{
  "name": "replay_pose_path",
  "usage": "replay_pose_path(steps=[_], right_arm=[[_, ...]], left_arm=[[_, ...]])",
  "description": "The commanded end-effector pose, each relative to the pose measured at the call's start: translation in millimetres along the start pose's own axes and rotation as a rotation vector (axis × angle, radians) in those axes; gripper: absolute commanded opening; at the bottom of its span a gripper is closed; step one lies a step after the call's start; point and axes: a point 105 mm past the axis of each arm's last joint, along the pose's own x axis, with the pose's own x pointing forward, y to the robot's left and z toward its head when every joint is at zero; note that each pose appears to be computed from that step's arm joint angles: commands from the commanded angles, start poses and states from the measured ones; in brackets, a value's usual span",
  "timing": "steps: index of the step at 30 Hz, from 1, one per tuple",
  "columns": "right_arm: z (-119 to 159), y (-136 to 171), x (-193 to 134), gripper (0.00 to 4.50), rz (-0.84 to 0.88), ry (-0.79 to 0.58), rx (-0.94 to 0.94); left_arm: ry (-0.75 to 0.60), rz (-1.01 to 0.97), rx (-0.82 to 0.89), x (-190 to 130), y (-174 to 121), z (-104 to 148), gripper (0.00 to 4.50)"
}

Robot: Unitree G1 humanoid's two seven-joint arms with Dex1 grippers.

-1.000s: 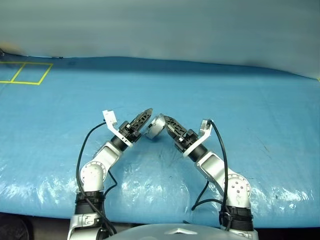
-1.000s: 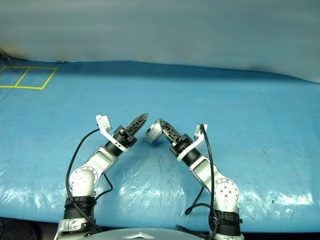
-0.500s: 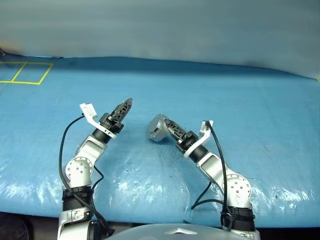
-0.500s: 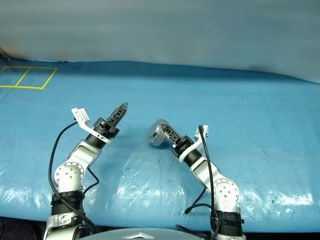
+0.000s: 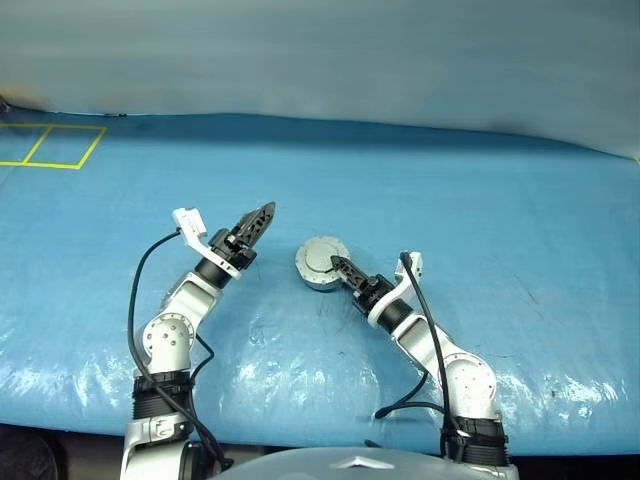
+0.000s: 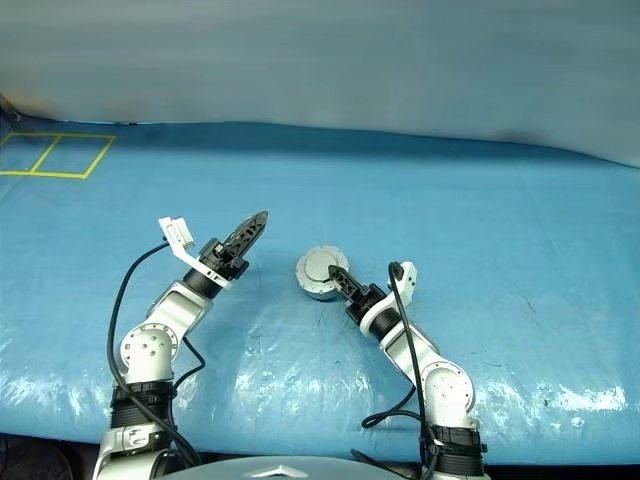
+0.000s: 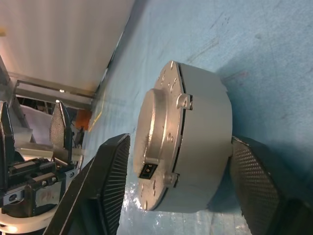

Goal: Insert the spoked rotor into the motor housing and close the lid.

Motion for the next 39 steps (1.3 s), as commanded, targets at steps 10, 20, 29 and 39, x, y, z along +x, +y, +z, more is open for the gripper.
replay_pose_path(steps=[10,20,29,39], right_arm=[[2.1,26.0,1.1,1.20,0.117,-0.013,-0.033],[17.7,34.6,-3.7,1.20,0.229,-0.066,0.186],[18.0,58.6,-7.7,1.20,0.399,-0.052,0.258],[14.7,82.3,-11.2,1.20,0.512,-0.004,0.213]], left_arm=[[0.008,-0.018,0.022,5.1,-2.9,-0.2,2.95],[-0.016,-0.069,0.005,-9.0,-10.7,14.9,2.95],[0.092,-0.105,-0.045,-43.5,-25.0,-0.6,2.95],[0.090,-0.116,-0.204,-53.7,-32.6,-22.6,3.85]])
